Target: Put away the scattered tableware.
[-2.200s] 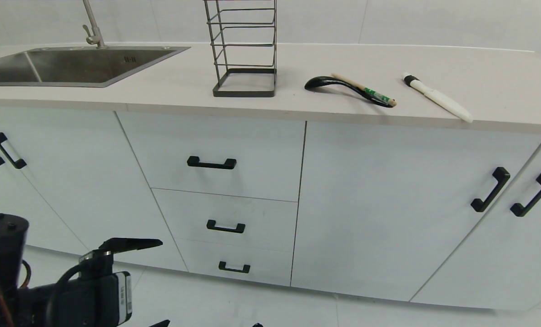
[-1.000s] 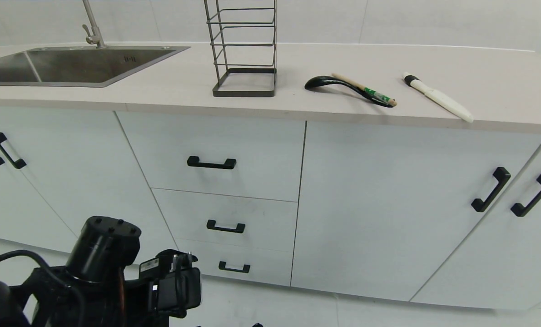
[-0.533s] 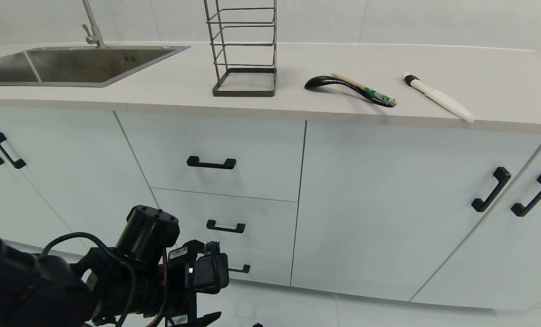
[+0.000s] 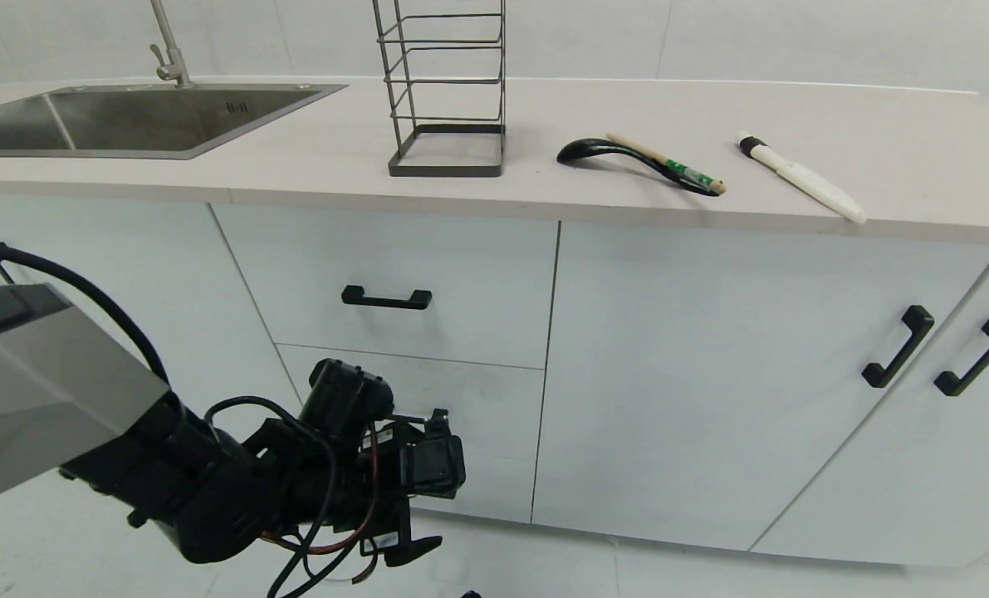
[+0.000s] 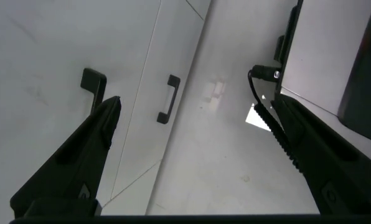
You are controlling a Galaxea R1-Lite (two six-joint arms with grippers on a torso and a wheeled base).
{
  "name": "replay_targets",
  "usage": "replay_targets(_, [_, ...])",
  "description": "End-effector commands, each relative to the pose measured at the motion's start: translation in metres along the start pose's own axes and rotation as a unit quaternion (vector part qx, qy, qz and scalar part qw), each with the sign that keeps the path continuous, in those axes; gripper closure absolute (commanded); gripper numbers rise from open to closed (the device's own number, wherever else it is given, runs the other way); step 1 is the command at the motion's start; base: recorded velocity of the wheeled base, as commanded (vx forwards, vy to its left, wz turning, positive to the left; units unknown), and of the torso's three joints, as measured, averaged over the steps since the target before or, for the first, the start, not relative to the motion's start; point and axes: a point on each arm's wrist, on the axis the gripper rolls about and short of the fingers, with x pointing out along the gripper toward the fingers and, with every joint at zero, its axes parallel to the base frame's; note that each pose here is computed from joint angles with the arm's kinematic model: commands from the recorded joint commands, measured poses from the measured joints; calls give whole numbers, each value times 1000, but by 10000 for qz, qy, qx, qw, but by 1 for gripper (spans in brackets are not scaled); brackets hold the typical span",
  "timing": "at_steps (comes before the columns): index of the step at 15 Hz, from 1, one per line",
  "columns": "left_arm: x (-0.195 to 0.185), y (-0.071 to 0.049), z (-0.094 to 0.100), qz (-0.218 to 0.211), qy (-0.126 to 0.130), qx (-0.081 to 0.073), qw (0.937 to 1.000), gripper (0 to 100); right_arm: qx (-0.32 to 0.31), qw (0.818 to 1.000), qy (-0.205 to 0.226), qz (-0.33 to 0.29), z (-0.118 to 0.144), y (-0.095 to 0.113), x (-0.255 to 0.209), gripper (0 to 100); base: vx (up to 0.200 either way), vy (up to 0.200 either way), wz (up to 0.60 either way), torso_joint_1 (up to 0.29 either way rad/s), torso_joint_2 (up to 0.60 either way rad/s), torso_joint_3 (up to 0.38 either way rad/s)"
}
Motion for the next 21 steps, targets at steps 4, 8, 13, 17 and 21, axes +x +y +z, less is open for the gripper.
replay_targets(4, [25,15,-11,84,123,-157,9998,0,1,10000,4,-5,0,0,0,100,0,0,0,0,0,0])
replay_targets(8, [23,25,-23,255,241,-319,9989,0,1,10000,4,3,0,0,0,100,0,0,0,0,0,0])
replay_targets(13, [29,28,-25,540,363,-298,9974,0,1,10000,4,-5,0,0,0,100,0,0,0,0,0,0])
replay_targets(17, [39,27,-27,742,534,-249,9955,0,1,10000,4,-5,0,0,0,100,0,0,0,0,0,0])
replay_targets(21, [40,29,-28,829,560,-255,9947,0,1,10000,4,3,0,0,0,100,0,0,0,0,0,0])
